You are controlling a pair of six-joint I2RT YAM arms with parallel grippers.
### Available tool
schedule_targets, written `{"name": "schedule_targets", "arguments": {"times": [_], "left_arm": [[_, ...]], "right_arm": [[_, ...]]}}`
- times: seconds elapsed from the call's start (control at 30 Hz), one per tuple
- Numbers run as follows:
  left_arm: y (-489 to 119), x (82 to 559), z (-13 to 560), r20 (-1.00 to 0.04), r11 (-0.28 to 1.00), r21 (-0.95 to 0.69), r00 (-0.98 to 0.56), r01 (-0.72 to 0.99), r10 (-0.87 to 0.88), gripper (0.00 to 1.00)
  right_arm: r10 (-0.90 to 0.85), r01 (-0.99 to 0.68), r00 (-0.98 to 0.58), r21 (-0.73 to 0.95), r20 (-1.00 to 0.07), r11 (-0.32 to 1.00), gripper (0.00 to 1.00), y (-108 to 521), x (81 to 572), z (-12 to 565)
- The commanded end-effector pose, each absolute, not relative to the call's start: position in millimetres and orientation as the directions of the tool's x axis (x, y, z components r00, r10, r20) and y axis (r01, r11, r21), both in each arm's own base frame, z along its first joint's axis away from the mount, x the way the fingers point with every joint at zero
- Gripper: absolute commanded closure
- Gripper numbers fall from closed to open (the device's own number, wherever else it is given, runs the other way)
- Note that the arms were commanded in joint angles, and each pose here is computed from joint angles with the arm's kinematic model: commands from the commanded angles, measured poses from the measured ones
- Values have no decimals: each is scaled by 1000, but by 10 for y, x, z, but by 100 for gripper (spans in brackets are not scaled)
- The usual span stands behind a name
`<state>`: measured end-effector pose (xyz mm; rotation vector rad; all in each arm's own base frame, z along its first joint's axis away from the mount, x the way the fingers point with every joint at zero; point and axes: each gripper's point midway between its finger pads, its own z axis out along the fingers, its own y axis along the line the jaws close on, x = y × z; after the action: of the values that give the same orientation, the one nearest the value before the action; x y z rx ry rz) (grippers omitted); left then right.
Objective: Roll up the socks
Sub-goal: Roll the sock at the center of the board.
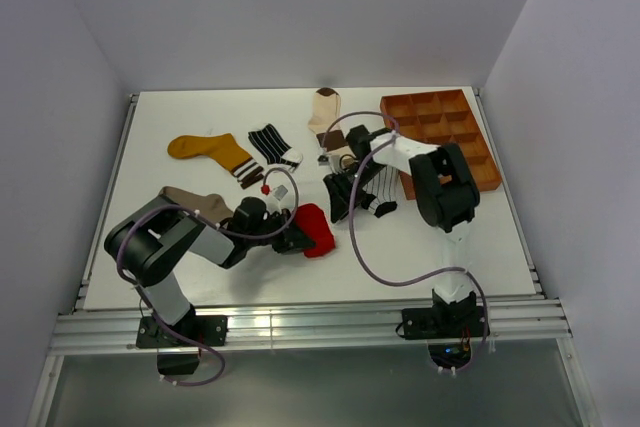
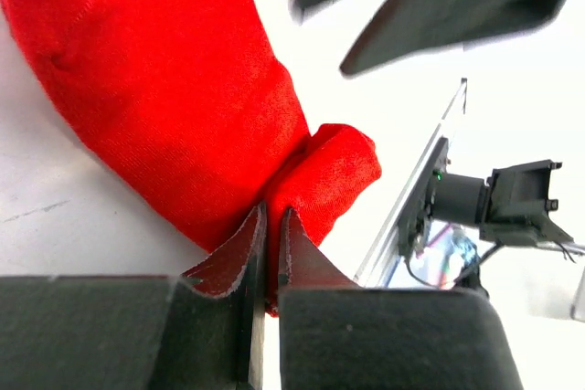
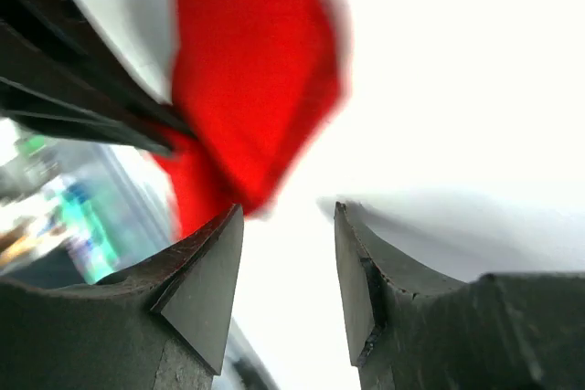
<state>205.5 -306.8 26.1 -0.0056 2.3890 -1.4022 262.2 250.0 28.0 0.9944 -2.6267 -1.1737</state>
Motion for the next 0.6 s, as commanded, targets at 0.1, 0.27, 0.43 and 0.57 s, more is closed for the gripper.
{"name": "schedule_targets", "arguments": {"times": [0.1,0.27,0.43,0.57], "left_arm": [[-2801,1652,-223,-79,630,-777,-994,13,-77,100],[-2736,1618,-265,-2,650,-760,-999,-26,-43,100],[-2678,1562,-312,75,657,-751,-997,-66,-14,100],[-2645,1561,-347,90,673,-736,-996,-71,-6,100]], "right_arm": [[-592,-775,-632,394,-500,494,48,2231,3073,531],[-639,-904,-394,154,-660,398,47,2220,3031,837],[-694,-971,-96,-87,-714,224,45,2371,2607,813],[-698,-970,81,-217,-711,108,41,2479,2309,815]]}}
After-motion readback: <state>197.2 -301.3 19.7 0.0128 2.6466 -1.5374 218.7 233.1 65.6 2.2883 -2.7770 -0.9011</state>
